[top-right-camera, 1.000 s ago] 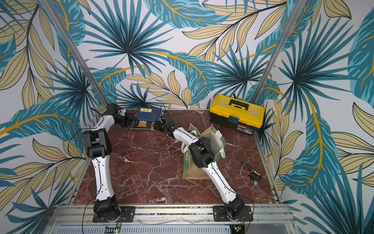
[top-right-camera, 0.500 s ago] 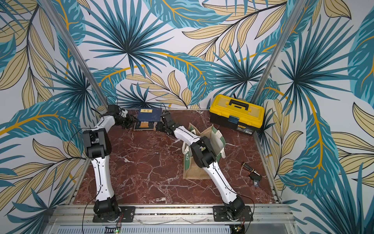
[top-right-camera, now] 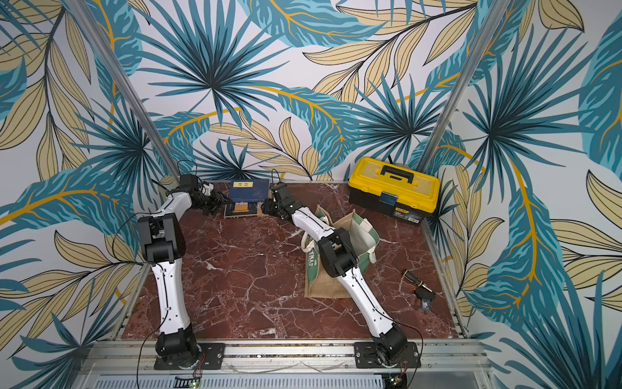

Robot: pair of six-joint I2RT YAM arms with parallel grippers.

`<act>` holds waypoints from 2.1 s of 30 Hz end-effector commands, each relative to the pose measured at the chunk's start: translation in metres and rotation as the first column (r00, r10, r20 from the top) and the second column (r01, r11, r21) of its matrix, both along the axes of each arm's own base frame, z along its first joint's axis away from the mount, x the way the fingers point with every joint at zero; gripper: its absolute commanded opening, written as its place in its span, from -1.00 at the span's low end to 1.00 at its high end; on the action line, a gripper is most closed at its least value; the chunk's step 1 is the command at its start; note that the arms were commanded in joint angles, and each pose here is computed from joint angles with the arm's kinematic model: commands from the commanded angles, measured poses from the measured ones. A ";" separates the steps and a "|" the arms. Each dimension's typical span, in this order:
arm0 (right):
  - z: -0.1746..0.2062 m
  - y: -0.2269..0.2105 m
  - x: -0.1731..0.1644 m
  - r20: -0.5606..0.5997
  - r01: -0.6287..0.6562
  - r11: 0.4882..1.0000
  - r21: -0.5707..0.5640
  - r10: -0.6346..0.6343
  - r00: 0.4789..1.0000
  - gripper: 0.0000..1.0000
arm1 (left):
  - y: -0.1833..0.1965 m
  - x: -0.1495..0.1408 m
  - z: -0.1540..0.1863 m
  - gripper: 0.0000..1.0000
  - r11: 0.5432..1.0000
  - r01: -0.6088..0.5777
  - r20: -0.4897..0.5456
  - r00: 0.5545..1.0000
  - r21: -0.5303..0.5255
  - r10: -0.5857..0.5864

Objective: Put the books into the canvas bag
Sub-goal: Move the book to the center of the board, then pick up the book from the center of the board.

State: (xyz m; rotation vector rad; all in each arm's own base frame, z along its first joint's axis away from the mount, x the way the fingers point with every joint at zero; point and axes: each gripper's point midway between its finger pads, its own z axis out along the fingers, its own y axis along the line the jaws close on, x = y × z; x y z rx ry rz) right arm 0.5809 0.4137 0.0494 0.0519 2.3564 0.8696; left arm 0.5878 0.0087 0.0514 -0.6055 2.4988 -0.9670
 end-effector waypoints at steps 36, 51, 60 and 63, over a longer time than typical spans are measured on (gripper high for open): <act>0.061 0.089 -0.318 -0.042 -0.531 0.837 -0.134 0.531 0.846 -0.01 | -0.048 -0.193 0.025 0.30 0.979 0.136 -0.219 0.971 0.151 -0.101; 0.054 -0.010 -0.236 -0.206 -0.405 0.854 -0.327 0.354 0.912 0.28 | -0.066 -0.243 0.059 0.40 0.990 0.003 -0.132 0.991 0.142 0.016; 0.012 -0.009 -0.193 -0.291 -0.388 0.888 -0.247 0.314 0.904 0.29 | -0.105 -0.279 0.017 0.40 0.994 -0.051 -0.130 0.991 -0.100 0.038; -0.002 0.001 -0.196 -0.324 -0.409 0.891 -0.196 0.335 0.885 0.14 | -0.110 -0.284 0.003 0.41 0.988 -0.058 -0.140 0.989 -0.146 0.037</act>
